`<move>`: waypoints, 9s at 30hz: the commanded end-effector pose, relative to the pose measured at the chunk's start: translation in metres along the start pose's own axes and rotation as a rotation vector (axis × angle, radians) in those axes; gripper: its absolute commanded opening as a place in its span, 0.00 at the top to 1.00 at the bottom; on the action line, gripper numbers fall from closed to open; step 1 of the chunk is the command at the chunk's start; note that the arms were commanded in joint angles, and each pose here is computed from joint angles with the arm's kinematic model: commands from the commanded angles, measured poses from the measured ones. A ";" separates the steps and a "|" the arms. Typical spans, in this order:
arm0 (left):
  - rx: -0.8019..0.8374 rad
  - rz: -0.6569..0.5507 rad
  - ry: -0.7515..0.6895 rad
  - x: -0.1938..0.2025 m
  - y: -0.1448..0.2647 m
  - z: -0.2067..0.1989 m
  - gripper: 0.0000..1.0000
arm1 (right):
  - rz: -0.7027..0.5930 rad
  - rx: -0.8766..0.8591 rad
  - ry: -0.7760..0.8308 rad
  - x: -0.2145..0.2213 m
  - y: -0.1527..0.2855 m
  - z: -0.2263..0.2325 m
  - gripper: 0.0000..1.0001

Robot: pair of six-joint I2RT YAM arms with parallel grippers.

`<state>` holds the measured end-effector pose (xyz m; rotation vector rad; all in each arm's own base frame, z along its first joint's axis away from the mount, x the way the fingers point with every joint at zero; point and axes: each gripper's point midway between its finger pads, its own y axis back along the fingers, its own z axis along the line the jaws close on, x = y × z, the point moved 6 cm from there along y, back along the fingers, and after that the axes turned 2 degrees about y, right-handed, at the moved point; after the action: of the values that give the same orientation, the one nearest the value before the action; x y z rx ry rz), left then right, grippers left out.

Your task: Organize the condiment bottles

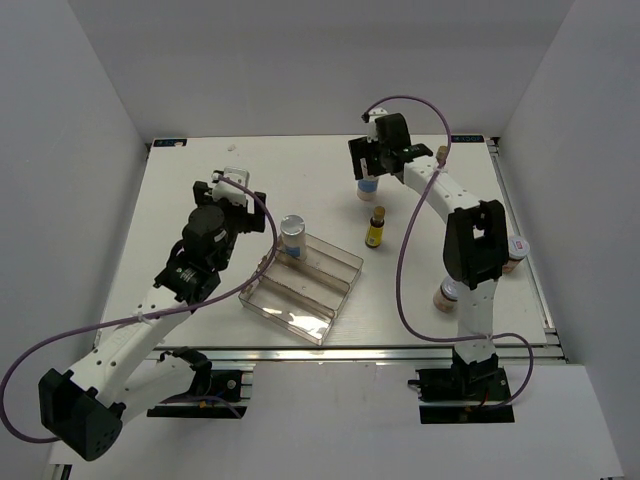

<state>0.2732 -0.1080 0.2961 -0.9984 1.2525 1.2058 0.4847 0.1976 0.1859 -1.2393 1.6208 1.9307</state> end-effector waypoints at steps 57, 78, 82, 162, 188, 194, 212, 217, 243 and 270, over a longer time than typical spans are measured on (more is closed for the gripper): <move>0.019 -0.028 0.052 -0.003 -0.002 0.013 0.02 | -0.092 -0.740 0.447 0.060 0.119 0.151 1.00; 0.015 -0.028 0.051 -0.003 -0.003 0.015 0.02 | -0.177 -0.666 0.470 0.050 0.122 0.164 0.17; 0.021 -0.024 0.051 -0.002 -0.004 0.014 0.02 | -0.235 -0.618 0.484 0.035 0.146 0.155 0.16; -0.094 -0.043 0.074 -0.002 -0.001 0.030 0.02 | -0.147 -0.859 0.725 0.043 0.196 0.244 1.00; -0.337 -0.127 0.196 -0.009 0.014 0.072 0.02 | -0.092 -0.707 0.576 0.052 0.112 0.277 0.63; -0.326 -0.127 0.195 -0.009 0.013 0.071 0.02 | -0.105 -0.712 0.569 0.044 0.120 0.277 0.43; -0.220 -0.144 0.191 -0.013 0.012 0.060 0.02 | -0.388 -0.512 0.355 -0.044 0.212 0.167 0.51; -0.128 -0.155 0.175 -0.016 0.011 0.051 0.02 | -0.364 -0.225 0.037 -0.049 0.179 0.042 0.70; 0.029 -0.120 0.136 -0.011 0.002 0.031 0.02 | -0.048 0.358 -0.213 -0.003 0.052 -0.147 0.31; 0.018 -0.079 0.128 0.000 -0.005 0.030 0.02 | -0.082 0.446 -0.250 0.001 0.002 -0.187 0.43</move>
<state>0.2828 -0.0809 0.2972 -1.1150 1.3174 1.0823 0.5415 0.0254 0.1735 -0.7924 1.7938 1.5420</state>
